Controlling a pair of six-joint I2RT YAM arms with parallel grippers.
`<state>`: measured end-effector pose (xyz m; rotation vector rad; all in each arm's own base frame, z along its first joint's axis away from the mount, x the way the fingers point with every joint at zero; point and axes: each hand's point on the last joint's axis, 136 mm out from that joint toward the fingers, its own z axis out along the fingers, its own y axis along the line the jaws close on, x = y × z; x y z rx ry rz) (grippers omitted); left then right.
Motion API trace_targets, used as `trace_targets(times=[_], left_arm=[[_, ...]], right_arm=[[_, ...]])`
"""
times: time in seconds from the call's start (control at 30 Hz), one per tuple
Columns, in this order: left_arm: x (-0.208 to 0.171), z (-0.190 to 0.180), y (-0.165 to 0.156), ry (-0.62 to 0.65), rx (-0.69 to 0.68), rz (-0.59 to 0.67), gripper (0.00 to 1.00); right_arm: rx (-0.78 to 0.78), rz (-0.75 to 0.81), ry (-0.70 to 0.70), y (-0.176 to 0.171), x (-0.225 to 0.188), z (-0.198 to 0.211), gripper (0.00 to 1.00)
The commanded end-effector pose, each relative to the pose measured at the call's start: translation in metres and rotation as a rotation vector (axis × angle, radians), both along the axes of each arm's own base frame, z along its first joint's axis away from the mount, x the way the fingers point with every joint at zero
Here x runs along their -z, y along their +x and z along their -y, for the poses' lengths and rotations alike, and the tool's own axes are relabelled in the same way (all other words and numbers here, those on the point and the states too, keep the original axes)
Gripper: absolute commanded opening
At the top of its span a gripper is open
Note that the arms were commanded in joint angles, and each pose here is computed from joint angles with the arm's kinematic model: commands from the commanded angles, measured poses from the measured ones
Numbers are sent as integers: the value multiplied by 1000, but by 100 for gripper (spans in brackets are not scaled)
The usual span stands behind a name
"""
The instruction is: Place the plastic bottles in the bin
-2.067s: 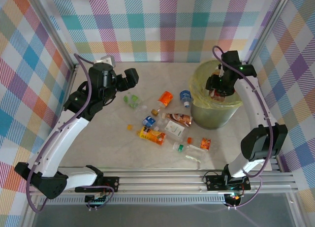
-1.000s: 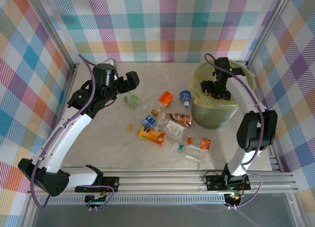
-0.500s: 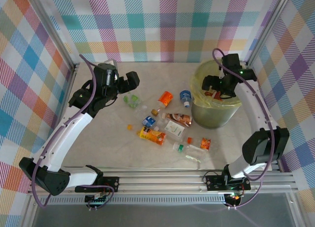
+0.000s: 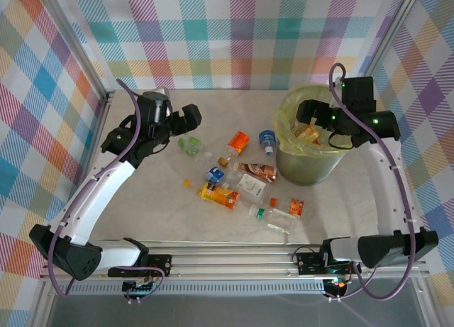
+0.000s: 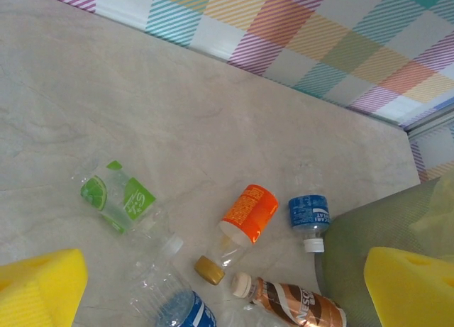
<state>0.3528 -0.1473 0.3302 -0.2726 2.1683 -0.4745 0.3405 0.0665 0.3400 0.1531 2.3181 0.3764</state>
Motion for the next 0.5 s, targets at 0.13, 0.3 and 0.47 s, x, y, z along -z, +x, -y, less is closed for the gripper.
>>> trace_targets(times=[0.13, 0.3, 0.47], left_arm=[[21, -1, 7, -4, -14, -56, 100], [40, -1, 12, -14, -24, -104, 100], [78, -1, 15, -23, -40, -199, 100]], right_arm=[[-67, 133, 117, -26, -51, -15, 100], [-117, 167, 163, -43, -64, -27, 100], [-175, 181, 202, -59, -66, -43, 100]])
